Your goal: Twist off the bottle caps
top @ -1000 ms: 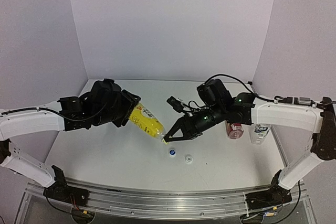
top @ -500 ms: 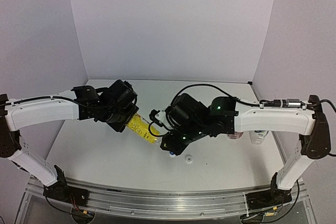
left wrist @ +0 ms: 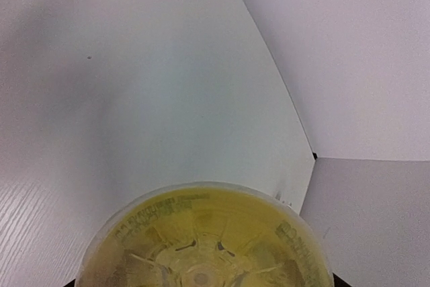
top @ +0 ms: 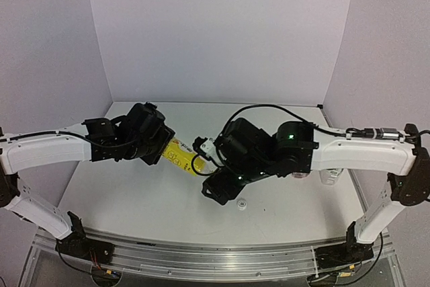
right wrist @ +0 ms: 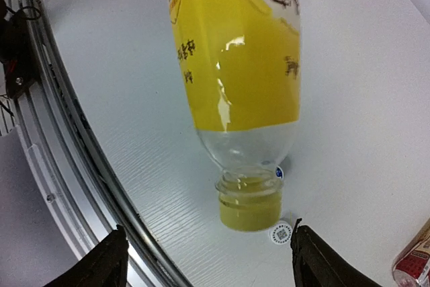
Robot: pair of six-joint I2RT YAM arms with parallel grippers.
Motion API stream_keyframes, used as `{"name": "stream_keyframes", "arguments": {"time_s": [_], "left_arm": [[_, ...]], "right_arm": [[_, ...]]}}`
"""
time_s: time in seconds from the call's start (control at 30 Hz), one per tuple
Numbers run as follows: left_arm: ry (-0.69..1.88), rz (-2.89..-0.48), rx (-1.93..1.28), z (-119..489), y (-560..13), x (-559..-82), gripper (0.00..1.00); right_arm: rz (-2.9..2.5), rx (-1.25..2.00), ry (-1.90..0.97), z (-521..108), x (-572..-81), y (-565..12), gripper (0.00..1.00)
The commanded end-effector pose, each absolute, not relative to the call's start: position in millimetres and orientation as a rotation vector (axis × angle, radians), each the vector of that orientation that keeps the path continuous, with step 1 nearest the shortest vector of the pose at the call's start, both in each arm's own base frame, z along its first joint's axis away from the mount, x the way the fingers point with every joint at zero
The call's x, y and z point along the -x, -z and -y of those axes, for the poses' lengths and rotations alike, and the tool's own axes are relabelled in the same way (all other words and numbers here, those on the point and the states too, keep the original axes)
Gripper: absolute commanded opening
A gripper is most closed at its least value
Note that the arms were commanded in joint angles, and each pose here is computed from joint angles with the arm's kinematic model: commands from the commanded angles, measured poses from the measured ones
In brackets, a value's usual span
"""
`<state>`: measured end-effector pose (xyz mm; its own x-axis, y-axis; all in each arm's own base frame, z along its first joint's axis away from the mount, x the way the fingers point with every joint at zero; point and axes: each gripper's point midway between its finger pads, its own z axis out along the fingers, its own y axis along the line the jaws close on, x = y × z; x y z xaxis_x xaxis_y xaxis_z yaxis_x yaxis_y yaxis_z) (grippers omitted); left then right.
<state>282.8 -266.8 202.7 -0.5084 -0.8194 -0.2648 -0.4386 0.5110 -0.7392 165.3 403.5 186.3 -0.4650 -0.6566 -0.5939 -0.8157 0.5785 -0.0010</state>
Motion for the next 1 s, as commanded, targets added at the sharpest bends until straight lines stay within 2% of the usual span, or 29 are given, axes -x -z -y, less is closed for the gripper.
{"name": "stream_keyframes", "arguments": {"time_s": [0.0, 0.2, 0.4, 0.63, 0.97], "left_arm": [[1.096, -1.980, 0.757, 281.0, -252.9, -286.8, 0.01], [1.366, -1.706, 0.404, 287.5, -319.0, -265.3, 0.02], [1.514, -1.524, 0.290, 281.9, -355.9, -245.2, 0.03], [1.608, -1.477, 0.254, 289.3, -369.0, -238.4, 0.03], [1.582, -1.489, 0.316, 289.2, -363.1, -248.0, 0.03]], "right_arm": [[-2.266, 1.034, -0.724, -386.9, -152.7, -247.1, 0.82], [-2.312, 0.882, -1.322, -373.6, -142.1, -272.8, 0.83], [-2.269, 0.942, -1.576, -382.8, -126.9, -282.0, 0.83], [-2.190, 0.976, -1.755, -406.5, -125.7, -287.0, 0.81], [-2.229, 0.965, -1.828, -416.8, -126.0, -281.4, 0.60]]}}
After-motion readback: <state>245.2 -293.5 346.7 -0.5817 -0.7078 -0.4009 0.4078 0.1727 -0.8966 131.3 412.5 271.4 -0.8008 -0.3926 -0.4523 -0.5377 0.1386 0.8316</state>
